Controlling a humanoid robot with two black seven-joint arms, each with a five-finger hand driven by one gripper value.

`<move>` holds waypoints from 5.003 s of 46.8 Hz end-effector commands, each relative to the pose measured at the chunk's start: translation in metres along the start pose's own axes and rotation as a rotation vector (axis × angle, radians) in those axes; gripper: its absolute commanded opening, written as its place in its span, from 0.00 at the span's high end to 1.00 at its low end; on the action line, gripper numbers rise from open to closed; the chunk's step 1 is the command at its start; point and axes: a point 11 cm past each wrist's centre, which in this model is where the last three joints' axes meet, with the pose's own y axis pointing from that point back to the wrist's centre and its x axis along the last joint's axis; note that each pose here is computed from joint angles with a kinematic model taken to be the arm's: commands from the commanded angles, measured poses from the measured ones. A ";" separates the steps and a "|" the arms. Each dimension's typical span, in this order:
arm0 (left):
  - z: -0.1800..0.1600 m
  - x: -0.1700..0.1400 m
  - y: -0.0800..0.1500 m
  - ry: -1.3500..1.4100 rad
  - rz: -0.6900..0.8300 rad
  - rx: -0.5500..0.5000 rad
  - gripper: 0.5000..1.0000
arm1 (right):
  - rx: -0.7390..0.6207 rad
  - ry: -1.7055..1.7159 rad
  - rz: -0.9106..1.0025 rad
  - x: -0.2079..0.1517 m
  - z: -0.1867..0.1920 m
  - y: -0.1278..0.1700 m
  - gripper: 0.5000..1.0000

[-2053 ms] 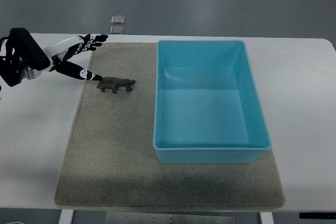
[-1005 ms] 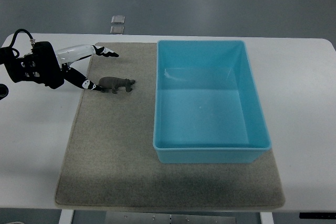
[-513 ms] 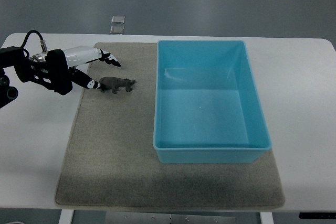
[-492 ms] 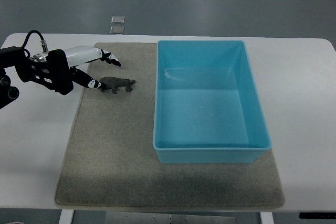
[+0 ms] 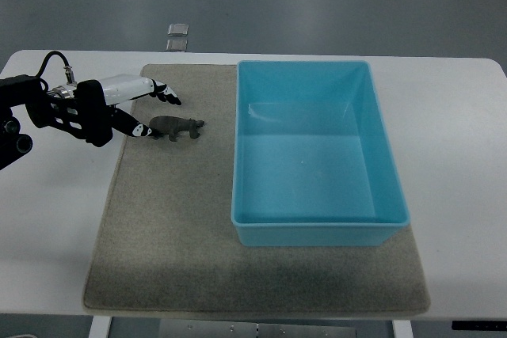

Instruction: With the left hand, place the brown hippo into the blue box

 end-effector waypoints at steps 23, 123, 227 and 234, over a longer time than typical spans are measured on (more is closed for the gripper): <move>-0.006 -0.006 -0.004 -0.003 -0.010 0.006 0.55 | 0.000 0.000 0.000 0.000 0.000 0.000 0.13; 0.041 0.083 -0.010 -0.101 0.208 -0.112 1.00 | 0.000 0.001 0.000 0.000 0.000 0.000 0.13; 0.151 0.058 -0.067 0.352 0.175 -0.446 0.01 | 0.000 0.001 0.000 0.000 0.000 0.000 0.13; 0.129 0.063 -0.063 0.508 0.280 -0.394 0.01 | 0.000 0.001 0.000 0.000 0.000 0.000 0.13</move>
